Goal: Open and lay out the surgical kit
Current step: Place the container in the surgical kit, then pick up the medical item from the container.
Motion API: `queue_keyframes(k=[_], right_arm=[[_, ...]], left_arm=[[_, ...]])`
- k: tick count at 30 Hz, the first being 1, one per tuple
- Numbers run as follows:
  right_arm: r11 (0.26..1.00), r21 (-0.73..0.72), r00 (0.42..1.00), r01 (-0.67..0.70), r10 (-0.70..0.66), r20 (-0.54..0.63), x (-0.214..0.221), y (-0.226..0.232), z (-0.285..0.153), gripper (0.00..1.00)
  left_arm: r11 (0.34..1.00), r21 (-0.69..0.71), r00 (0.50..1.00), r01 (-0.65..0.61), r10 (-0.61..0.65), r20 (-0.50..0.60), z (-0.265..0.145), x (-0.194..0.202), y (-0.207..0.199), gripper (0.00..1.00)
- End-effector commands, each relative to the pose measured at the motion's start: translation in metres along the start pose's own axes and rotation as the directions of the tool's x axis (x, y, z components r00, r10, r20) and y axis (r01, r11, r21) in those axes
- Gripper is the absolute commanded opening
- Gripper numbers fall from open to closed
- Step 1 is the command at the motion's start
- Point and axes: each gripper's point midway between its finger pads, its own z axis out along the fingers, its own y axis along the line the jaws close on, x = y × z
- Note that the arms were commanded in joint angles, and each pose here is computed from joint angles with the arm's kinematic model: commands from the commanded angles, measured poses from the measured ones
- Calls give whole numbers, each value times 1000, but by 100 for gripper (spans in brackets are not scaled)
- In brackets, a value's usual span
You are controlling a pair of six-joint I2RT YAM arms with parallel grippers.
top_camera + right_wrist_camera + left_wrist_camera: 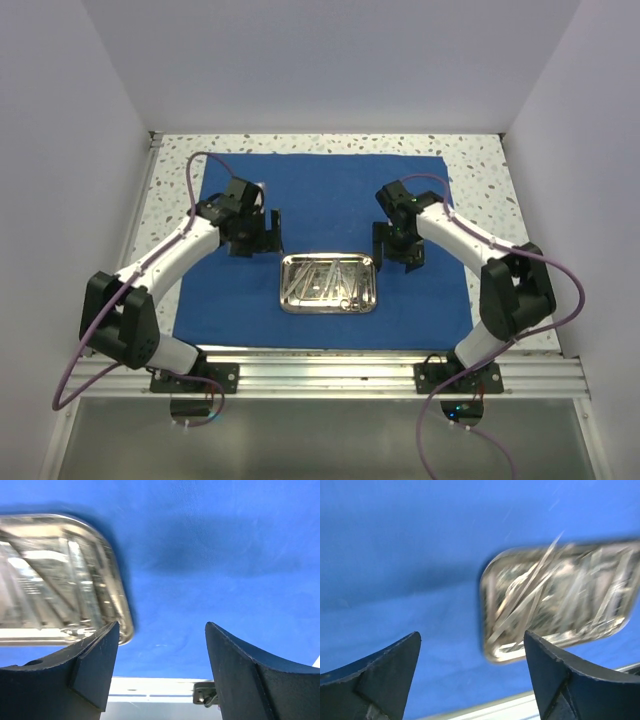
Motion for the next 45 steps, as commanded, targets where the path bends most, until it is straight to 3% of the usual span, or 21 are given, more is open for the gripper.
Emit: queue_keyframes(k=[1, 4, 10, 17, 32, 35, 36, 39, 45], right_arm=[[1000, 3, 998, 22, -22, 65, -15, -2, -29, 73], [1000, 7, 997, 23, -23, 74, -16, -3, -33, 73], [1000, 20, 999, 20, -21, 50, -1, -12, -30, 72], [999, 36, 999, 20, -22, 36, 12, -20, -29, 72], [999, 41, 999, 36, -37, 38, 17, -25, -34, 72], [998, 42, 998, 42, -43, 36, 17, -26, -33, 72], [998, 42, 998, 43, -45, 36, 17, -26, -34, 72], [998, 40, 998, 48, -49, 38, 16, -25, -35, 72], [999, 23, 997, 43, -45, 66, 9, -21, -42, 71]], left_arm=[[998, 16, 993, -59, 57, 100, -14, -40, -13, 82], [990, 86, 991, -116, 109, 80, -4, -43, -36, 65], [959, 103, 965, -263, 261, 40, 19, -17, -71, 45], [952, 111, 958, -286, 287, 9, 46, 6, -85, 40], [959, -44, 959, -281, 279, -60, 99, 12, -72, 33], [959, -47, 958, -281, 277, -79, 106, 16, -69, 27], [959, -41, 957, -280, 276, -85, 106, 18, -70, 17], [961, -30, 959, -274, 270, -87, 100, 17, -73, 0], [961, -1, 959, -277, 277, -53, 62, -4, -92, 0]])
